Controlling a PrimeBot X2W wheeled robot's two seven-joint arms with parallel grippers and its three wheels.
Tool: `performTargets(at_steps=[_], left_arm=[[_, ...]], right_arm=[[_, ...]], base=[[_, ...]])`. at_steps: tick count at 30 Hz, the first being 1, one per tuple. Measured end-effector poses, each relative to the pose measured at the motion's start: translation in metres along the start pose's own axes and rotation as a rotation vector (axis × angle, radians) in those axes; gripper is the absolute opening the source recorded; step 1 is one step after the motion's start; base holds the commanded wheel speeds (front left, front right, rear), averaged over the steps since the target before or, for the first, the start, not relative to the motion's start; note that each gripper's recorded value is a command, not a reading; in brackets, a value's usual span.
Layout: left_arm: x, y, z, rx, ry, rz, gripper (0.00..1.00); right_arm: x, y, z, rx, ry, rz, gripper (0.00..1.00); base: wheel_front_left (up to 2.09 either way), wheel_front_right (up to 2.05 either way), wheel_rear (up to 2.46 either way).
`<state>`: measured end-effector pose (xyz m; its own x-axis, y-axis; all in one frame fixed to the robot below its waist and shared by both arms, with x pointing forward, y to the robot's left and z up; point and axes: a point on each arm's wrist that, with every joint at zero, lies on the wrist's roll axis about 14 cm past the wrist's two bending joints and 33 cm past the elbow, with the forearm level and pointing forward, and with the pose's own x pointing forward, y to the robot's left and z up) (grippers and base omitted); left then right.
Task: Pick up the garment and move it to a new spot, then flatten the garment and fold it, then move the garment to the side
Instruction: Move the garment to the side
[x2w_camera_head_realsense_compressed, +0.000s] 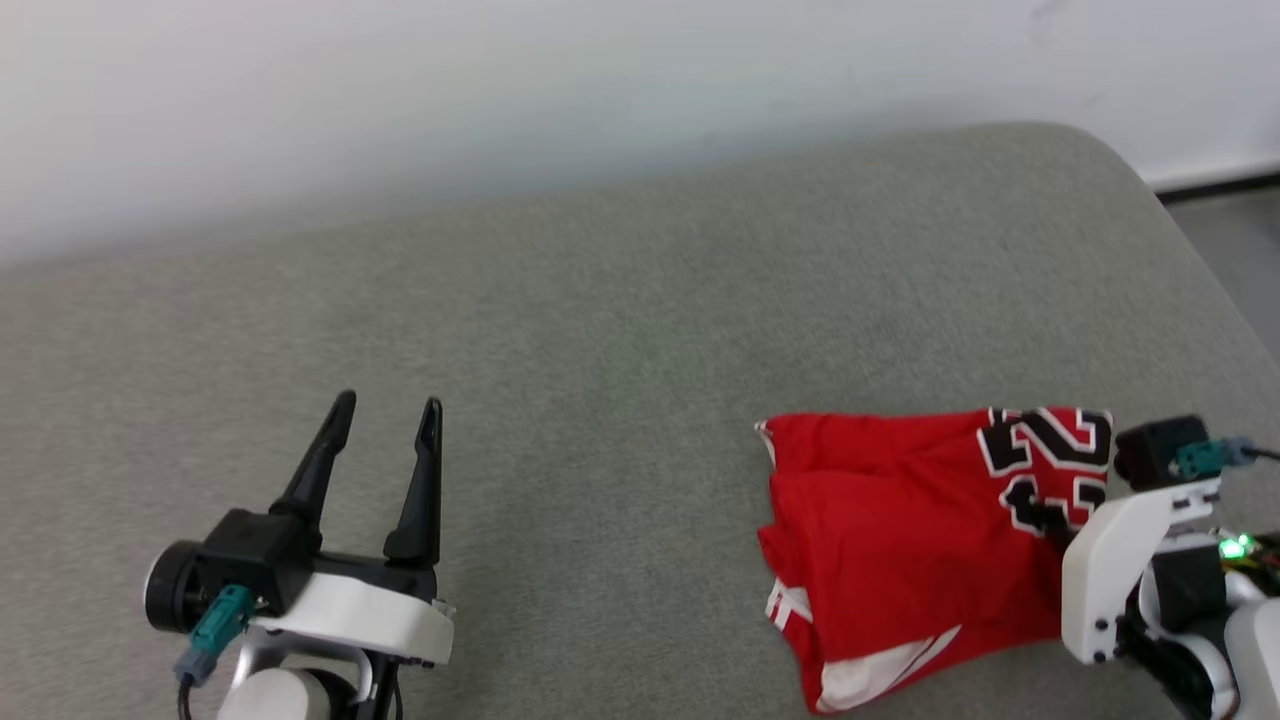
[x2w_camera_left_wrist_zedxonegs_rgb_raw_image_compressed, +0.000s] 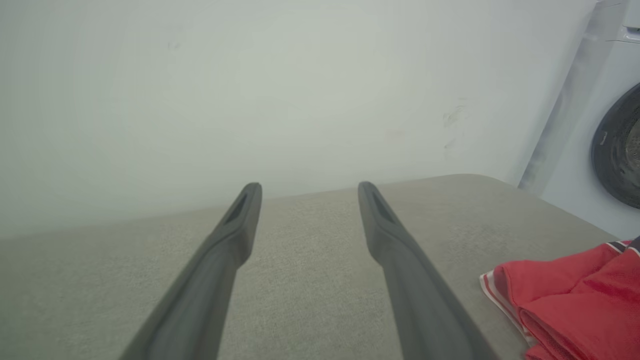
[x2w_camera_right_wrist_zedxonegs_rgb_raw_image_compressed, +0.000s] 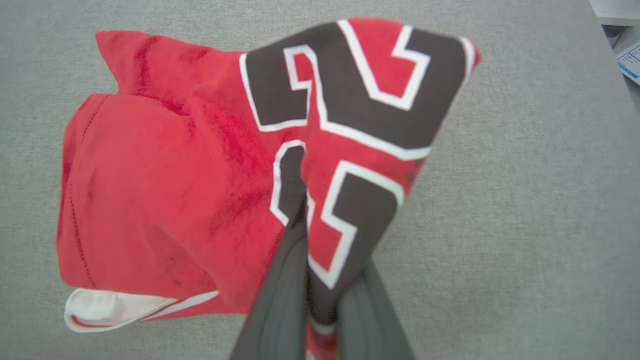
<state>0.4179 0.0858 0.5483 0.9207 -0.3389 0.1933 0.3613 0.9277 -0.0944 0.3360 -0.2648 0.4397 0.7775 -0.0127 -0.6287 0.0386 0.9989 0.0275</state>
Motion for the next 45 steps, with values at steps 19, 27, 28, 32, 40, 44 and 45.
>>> performTargets(at_steps=[19,27,28,32,40,44,45], left_arm=[[0.095,-0.035,-0.079,-0.104,0.059,-0.253,1.0],[0.101,-0.027,-0.103,-0.119,0.087,-0.259,1.0],[0.101,-0.025,-0.107,-0.116,0.095,-0.257,1.0],[0.098,-0.017,-0.118,-0.112,0.119,-0.244,1.0],[0.094,-0.009,-0.115,-0.098,0.122,-0.219,1.0],[0.089,-0.007,-0.106,-0.099,0.116,-0.186,1.0],[0.087,-0.007,-0.104,-0.102,0.114,-0.177,1.0]], right_arm=[[0.031,-0.192,0.056,-0.082,0.002,-0.566,0.0],[0.06,-0.209,0.064,-0.127,-0.061,-0.625,0.11],[0.065,-0.208,0.059,-0.129,-0.055,-0.625,0.29],[0.078,-0.209,0.039,-0.119,-0.019,-0.64,1.0],[0.065,-0.217,0.052,-0.154,-0.138,-0.707,1.0],[0.06,-0.205,0.069,-0.149,-0.24,-0.693,1.0],[0.058,-0.201,0.074,-0.153,-0.267,-0.684,1.0]], base=[[0.0,0.0,0.0],[0.0,0.0,0.0],[0.0,0.0,0.0],[0.0,0.0,0.0],[0.0,0.0,0.0],[0.0,0.0,0.0],[0.0,0.0,0.0]])
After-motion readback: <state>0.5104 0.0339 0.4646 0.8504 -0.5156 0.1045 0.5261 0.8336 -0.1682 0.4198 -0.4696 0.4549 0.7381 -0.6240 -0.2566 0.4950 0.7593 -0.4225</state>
